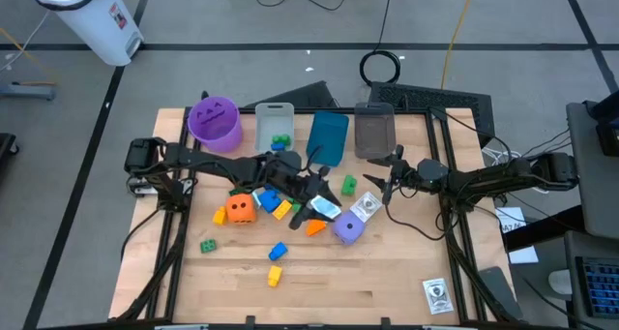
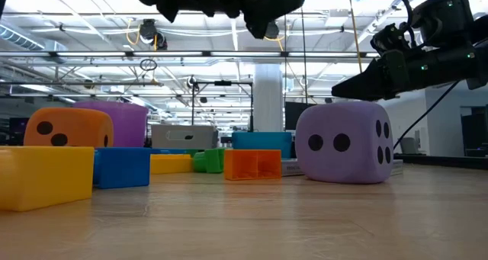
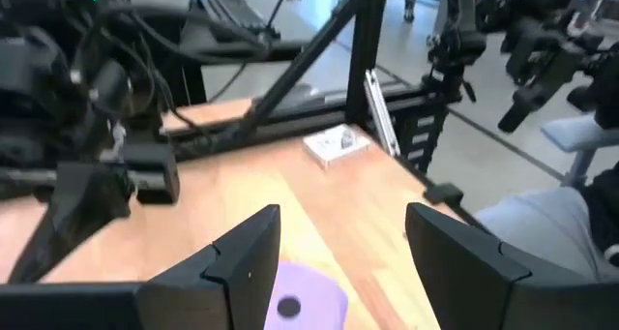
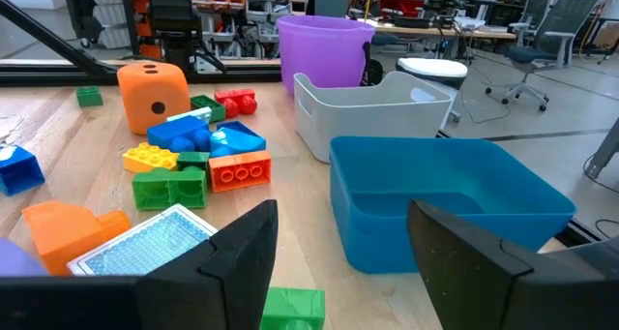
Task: Pick & Place Toys
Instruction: Put the green game piece into the gray bin
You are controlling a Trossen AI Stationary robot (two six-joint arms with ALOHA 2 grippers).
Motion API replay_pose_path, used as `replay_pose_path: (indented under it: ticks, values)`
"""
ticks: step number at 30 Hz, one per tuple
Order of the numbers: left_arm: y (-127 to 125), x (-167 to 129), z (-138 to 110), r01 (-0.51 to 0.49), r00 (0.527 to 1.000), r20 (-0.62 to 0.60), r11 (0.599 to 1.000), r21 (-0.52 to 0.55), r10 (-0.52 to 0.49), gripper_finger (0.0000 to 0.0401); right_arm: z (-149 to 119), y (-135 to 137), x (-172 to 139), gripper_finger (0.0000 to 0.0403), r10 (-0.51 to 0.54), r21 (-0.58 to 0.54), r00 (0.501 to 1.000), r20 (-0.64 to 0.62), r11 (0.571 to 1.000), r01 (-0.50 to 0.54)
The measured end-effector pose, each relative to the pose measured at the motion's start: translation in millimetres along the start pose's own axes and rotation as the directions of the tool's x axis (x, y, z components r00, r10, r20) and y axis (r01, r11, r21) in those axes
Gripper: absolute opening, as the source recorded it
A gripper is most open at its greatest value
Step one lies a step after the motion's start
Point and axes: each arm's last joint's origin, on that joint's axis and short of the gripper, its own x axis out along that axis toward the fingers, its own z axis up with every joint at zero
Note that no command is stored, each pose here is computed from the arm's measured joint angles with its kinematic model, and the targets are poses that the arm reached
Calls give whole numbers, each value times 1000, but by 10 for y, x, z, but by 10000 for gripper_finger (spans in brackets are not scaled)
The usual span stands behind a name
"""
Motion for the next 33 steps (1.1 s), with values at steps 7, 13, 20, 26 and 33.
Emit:
replay_pose_path:
  ticks: [7, 13, 20, 26, 33]
  values:
    - [116, -59, -17, -36, 999, -5, 999, 7, 36, 232, -1, 1, 0, 222, 0, 0, 1000, 0, 1000, 0]
    - [394, -210, 6, -181, 983, 40, 983, 4, 181, 232, -1, 1, -1, 222, 0, 0, 1000, 0, 1000, 0]
    - [699, -428, 52, -289, 950, 122, 957, -13, 288, 232, 21, -1, -1, 222, -1, 32, 1000, 23, 999, 0]
    - [892, -606, 149, -415, 884, 240, 910, 12, 400, 232, 35, -1, -1, 222, -1, 41, 999, 36, 999, 0]
    - [1067, -785, 188, -560, 790, 300, 829, -4, 535, 232, 56, -3, -2, 222, -3, 21, 998, 59, 1000, 2]
